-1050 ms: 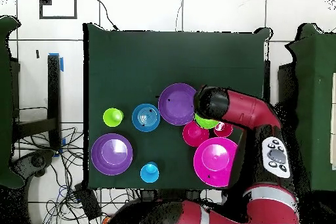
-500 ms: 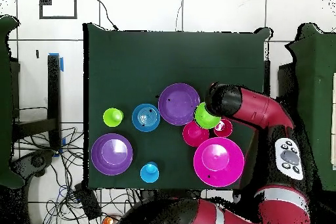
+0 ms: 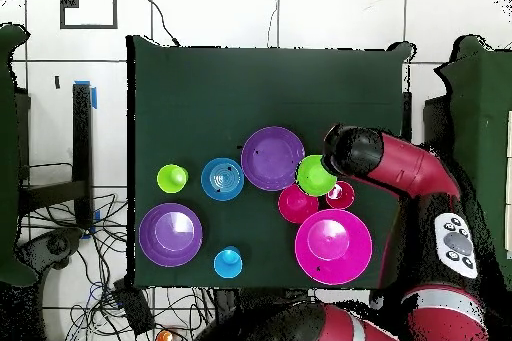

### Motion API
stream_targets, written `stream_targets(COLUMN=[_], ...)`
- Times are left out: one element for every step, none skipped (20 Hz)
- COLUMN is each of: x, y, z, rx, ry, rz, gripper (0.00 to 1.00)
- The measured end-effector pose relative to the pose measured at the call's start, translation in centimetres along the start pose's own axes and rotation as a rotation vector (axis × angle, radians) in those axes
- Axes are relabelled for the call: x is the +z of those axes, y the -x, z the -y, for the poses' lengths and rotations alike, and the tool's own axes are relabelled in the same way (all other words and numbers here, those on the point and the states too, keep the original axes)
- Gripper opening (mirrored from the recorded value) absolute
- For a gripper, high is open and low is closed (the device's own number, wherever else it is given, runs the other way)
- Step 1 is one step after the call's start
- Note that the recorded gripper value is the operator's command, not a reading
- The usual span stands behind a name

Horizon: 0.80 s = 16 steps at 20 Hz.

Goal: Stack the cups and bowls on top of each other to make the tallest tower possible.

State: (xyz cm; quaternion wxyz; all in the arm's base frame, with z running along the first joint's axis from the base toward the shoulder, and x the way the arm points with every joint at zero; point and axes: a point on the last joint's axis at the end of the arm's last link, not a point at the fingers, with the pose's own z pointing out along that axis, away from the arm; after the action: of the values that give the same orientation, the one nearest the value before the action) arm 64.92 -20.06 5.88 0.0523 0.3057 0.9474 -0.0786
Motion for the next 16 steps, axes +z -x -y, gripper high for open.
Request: stream_targets(x=[-0.1,-0.3,-0.4,-0.6,-0.8,-1.1,-1.5,-1.8,-2.1,-2.7,-3.1,-3.4,-3.7,-4.1,-4.2,-4.5], y=[0.3,0.4,0.5,0.6,0.7,0.9,1.0,1.1,1.1,1.1,1.0,0.9,0.8,0.7,0.6,0.5], z=[0.3,0.4,0.6,0.7,0.8,0.9,1.0,1.1,1.1,1.0,0.9,0.9,0.8,0.7,0.7,0.6], rx=[0.015,0.021,0.028,0.034,0.04,0.046,0.051,0.053,0.054,0.054,0.054,0.053,0.052,0.051,0.051,0.051], ry=[0.009,0.013,0.017,0.022,0.027,0.032,0.038,0.04,0.043,0.047,0.051,0.053,0.056,0.058,0.059,0.061], rz=[-0.011,-0.017,-0.022,-0.026,-0.03,-0.031,-0.029,-0.027,-0.025,-0.02,-0.018,-0.017,-0.016,-0.015,-0.015,-0.016], gripper=[0.0,0.0,0.0,0.0,0.0,0.0,0.0,0.0,0.0,0.0,0.0,0.0,0.0,0.0,0.0,0.0])
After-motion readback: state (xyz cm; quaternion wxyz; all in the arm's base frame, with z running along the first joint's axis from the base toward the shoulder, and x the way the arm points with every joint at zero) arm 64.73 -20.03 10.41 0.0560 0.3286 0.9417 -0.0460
